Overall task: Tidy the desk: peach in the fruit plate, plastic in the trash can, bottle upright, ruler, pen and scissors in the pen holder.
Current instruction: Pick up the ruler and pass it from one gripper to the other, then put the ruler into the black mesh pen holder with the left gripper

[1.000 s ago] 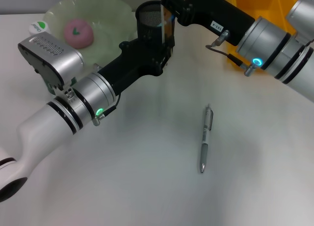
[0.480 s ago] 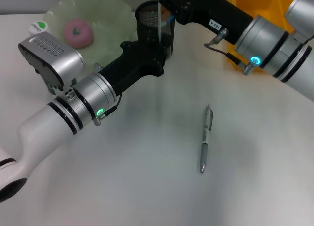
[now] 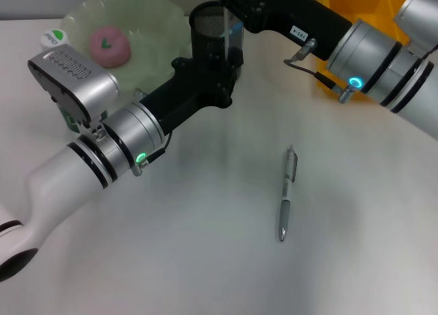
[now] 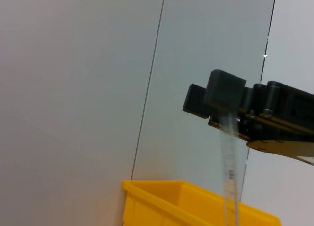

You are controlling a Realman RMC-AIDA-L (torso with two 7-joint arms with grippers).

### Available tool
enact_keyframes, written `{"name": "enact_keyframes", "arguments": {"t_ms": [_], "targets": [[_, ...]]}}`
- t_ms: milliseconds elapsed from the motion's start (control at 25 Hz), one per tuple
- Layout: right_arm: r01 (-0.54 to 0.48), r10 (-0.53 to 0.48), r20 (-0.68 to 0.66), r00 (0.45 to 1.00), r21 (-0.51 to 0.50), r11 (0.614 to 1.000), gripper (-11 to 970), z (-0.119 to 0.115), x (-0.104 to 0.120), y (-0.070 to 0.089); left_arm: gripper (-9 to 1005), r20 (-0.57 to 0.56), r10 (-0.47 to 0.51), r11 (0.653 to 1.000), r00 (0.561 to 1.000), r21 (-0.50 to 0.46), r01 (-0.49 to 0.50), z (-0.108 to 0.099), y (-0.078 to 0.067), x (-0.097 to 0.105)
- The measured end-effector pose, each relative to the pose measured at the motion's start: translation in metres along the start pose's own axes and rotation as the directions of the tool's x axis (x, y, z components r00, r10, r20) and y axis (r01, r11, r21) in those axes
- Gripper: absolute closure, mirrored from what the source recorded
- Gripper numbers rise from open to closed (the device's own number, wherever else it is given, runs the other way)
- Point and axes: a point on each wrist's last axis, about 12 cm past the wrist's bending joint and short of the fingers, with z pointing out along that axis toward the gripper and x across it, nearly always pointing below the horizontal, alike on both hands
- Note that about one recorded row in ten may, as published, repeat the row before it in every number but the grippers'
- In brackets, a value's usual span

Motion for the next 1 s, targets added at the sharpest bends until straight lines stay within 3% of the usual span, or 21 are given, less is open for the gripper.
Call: {"name": "enact_keyframes", "arguments": {"t_ms": [320, 440, 520, 680, 920, 1000], "targets": [[-0.006, 0.006, 0.013, 1.0, 0.021, 1.0, 498, -0.007, 0.001, -0.002, 971, 0.013, 0.0, 1.0, 1.0, -0.029, 0.001, -0.002, 0.005, -0.001], [-0.013, 0.013, 0.021, 1.0, 0.034, 0.999, 383, -0.014, 0.001, -0.004, 973, 0.024, 0.002, 0.999, 1.0, -0.05, 0.0, -0.001, 0.009, -0.004], [-0.042, 0.04, 0.037, 0.999, 0.046, 0.998, 307, -0.033, 0.004, -0.007, 975, 0.044, 0.004, 0.997, 0.999, -0.076, -0.001, 0.001, 0.014, -0.008], [-0.07, 0.068, 0.022, 0.997, 0.06, 0.996, 307, -0.058, 0.009, -0.008, 975, 0.077, 0.0, 0.994, 0.997, -0.109, 0.008, 0.006, 0.02, -0.016], [-0.084, 0.09, -0.064, 0.994, 0.092, 0.992, 307, -0.107, 0.03, -0.001, 975, 0.061, 0.045, 0.978, 0.997, -0.206, -0.031, 0.042, 0.031, -0.037], [-0.087, 0.095, -0.075, 0.993, 0.097, 0.991, 307, -0.112, 0.034, 0.001, 975, 0.054, 0.048, 0.975, 0.997, -0.22, -0.035, 0.047, 0.032, -0.04]]}}
